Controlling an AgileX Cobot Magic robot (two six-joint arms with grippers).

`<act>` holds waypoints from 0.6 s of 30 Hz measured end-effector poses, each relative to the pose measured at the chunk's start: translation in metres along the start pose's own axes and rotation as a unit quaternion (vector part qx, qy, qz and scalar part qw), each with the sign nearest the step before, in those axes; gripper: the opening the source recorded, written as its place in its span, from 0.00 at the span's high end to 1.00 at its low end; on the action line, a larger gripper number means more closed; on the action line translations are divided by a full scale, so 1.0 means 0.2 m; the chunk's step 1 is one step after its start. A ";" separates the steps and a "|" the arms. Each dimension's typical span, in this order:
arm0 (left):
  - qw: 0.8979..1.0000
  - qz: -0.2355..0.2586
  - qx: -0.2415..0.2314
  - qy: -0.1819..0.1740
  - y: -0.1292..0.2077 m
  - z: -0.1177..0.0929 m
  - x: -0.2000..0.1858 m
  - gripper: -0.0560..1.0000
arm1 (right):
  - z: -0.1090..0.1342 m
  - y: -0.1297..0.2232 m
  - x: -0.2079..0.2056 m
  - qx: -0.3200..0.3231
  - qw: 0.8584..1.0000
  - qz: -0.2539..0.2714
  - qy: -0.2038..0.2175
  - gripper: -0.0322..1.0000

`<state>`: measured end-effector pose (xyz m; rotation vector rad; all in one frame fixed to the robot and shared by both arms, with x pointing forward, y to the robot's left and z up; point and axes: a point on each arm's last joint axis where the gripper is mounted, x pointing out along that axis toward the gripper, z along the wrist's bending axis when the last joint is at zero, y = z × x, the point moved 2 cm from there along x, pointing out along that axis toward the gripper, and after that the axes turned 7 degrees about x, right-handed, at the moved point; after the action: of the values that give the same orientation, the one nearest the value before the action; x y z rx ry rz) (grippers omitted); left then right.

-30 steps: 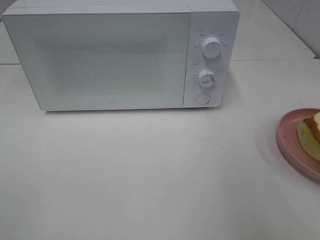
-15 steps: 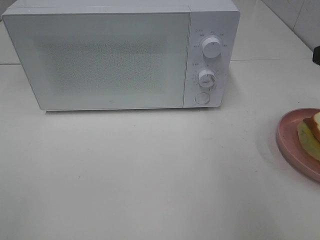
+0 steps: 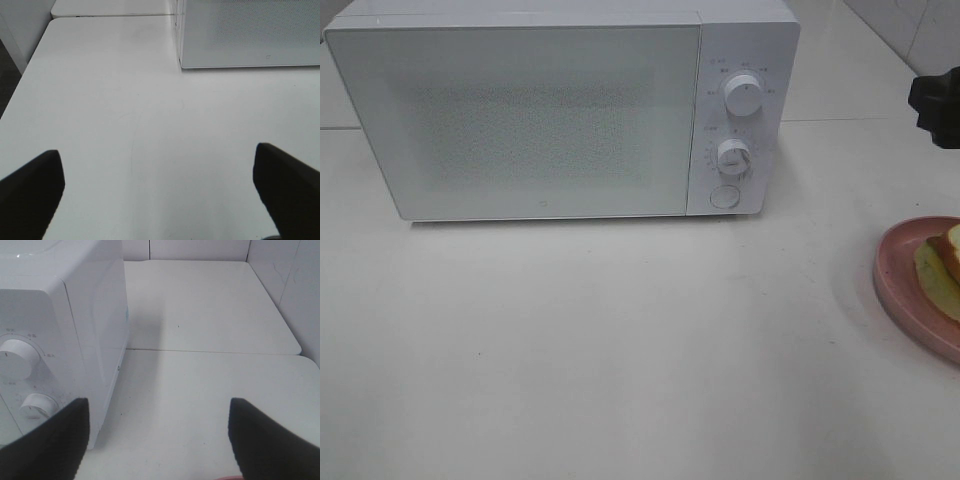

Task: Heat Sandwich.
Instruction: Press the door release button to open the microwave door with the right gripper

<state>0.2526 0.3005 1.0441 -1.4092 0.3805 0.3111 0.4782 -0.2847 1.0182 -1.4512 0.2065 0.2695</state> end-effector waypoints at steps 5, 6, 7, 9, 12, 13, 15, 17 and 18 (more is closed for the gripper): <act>1.000 0.000 0.000 0.000 0.00 0.00 0.00 0.03 | -0.02 0.06 0.00 0.021 0.999 -0.027 0.005 0.25; 1.000 0.000 0.000 0.000 0.00 0.00 0.00 0.03 | -0.02 0.07 0.00 0.025 0.999 -0.030 0.007 0.25; 1.000 0.000 0.000 0.000 0.00 0.00 0.00 0.03 | -0.02 0.07 0.00 0.025 0.999 -0.030 0.007 0.25; 1.000 0.000 0.000 0.000 0.00 0.00 0.00 0.03 | -0.03 0.12 0.01 0.035 0.999 -0.035 0.011 0.25; 1.000 0.000 0.000 0.000 0.00 0.00 0.00 0.03 | -0.01 0.16 0.01 0.040 0.999 -0.033 0.005 0.25; 1.000 0.000 0.000 0.000 0.00 0.00 0.00 0.03 | 0.02 0.19 0.02 0.040 0.999 -0.031 -0.004 0.25; 1.000 0.000 0.000 0.000 0.00 0.00 0.00 0.03 | 0.05 0.23 0.03 0.038 0.999 -0.024 -0.012 0.25; 1.000 0.000 0.000 0.000 0.00 0.00 0.00 0.03 | 0.09 0.25 0.04 0.029 0.999 -0.019 -0.022 0.25; 1.000 0.000 0.000 0.000 0.00 0.00 0.00 0.03 | 0.12 0.26 0.05 0.025 0.999 -0.017 -0.028 0.25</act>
<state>0.2526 0.3005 1.0441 -1.4092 0.3805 0.3111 0.4708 -0.2560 0.9681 -1.3938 0.1416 0.2743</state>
